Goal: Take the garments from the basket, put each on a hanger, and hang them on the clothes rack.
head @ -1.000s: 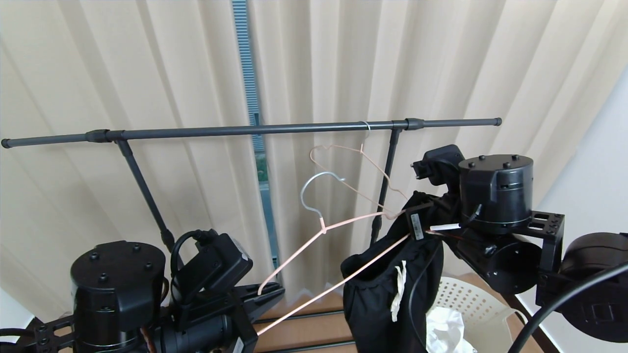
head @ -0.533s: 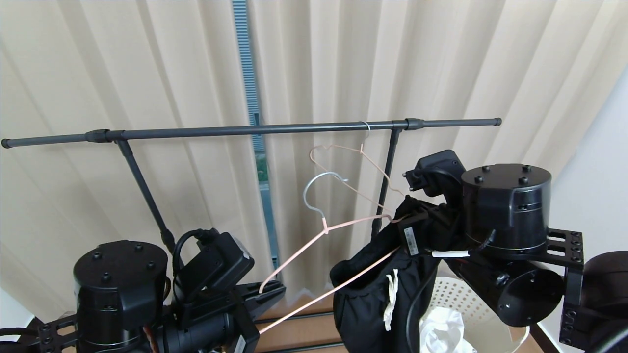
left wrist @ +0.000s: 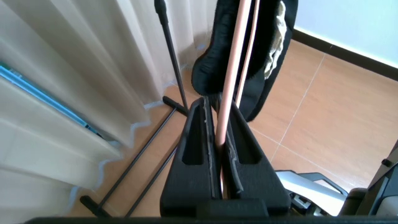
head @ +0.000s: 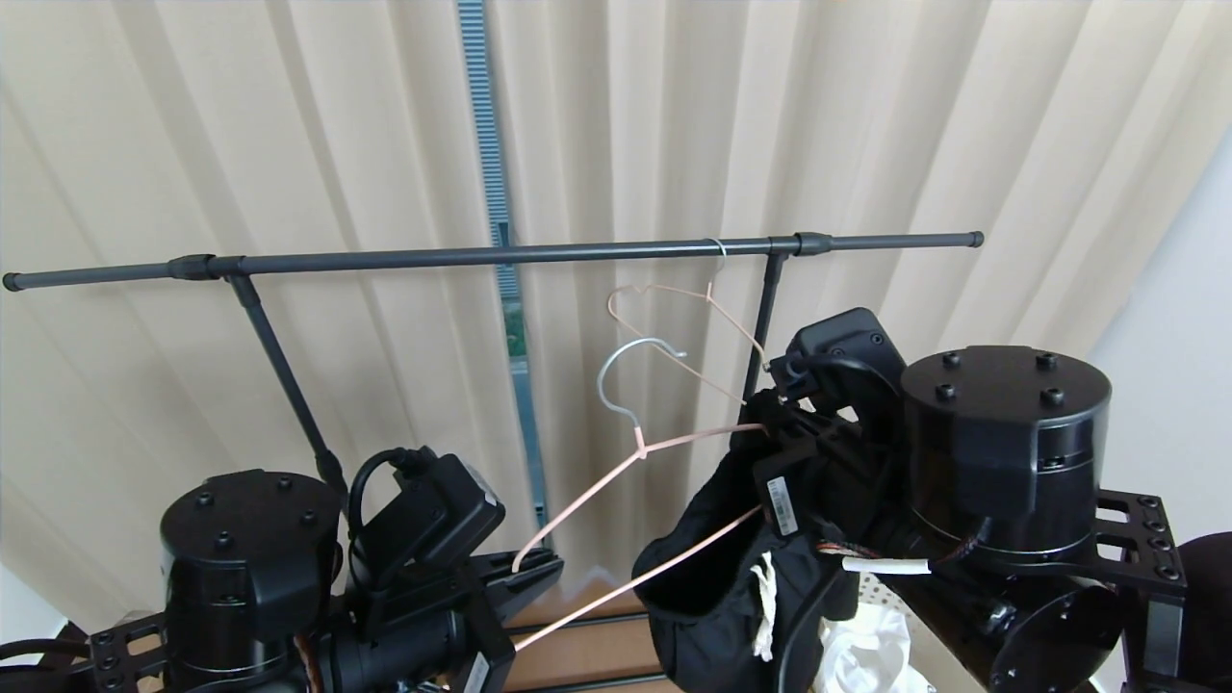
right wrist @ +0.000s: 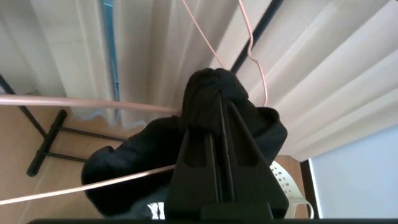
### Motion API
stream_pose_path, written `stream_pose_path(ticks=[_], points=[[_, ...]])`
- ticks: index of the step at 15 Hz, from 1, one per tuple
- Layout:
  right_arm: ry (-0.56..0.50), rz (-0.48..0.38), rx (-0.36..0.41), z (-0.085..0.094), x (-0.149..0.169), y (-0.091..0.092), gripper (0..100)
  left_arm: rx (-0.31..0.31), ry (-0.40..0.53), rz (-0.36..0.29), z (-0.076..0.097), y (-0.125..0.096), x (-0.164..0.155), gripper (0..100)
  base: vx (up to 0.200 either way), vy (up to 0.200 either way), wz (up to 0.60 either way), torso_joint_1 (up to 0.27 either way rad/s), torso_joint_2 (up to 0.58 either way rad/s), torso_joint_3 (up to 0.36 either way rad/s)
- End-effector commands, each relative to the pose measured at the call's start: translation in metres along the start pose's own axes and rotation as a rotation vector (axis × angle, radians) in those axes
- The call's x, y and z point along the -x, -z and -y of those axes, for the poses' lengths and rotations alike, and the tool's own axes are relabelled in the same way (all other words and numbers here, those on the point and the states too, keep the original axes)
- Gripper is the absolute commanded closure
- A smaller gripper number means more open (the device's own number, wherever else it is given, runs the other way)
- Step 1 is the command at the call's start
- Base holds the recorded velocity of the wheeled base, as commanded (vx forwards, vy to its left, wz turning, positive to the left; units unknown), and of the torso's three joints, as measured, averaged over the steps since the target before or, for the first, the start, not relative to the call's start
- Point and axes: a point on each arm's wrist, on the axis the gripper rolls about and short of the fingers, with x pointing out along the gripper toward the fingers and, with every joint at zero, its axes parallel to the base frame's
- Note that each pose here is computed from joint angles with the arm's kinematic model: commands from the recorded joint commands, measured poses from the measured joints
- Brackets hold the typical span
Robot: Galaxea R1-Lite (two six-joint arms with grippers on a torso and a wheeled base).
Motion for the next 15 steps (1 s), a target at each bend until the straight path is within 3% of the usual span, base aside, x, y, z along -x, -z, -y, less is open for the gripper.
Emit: stream_pose_path(ticks=[1,4,9,15], points=[[-0.035,0.01,-0.005,-0.007,0.006,-0.001,100,0.0,0.001,0.0,0.0,0.0,-0.001,100,0.0,0.0,0.0,0.0,0.0,0.0],[-0.038,0.025,-0.022,-0.007,0.008,-0.006,100,0.0,0.002,-0.001,0.0,0.0,0.0,100,0.0,0.0,0.0,0.0,0.0,0.0],[-0.034,0.093,-0.088,0.009,0.022,-0.027,100,0.0,0.005,-0.018,0.001,0.004,-0.003,100,0.0,0.0,0.0,0.0,0.0,0.0],[0.034,0.088,-0.112,0.024,0.009,-0.03,100,0.003,0.001,-0.02,0.0,0.005,-0.001,100,0.0,0.0,0.0,0.0,0.0,0.0]])
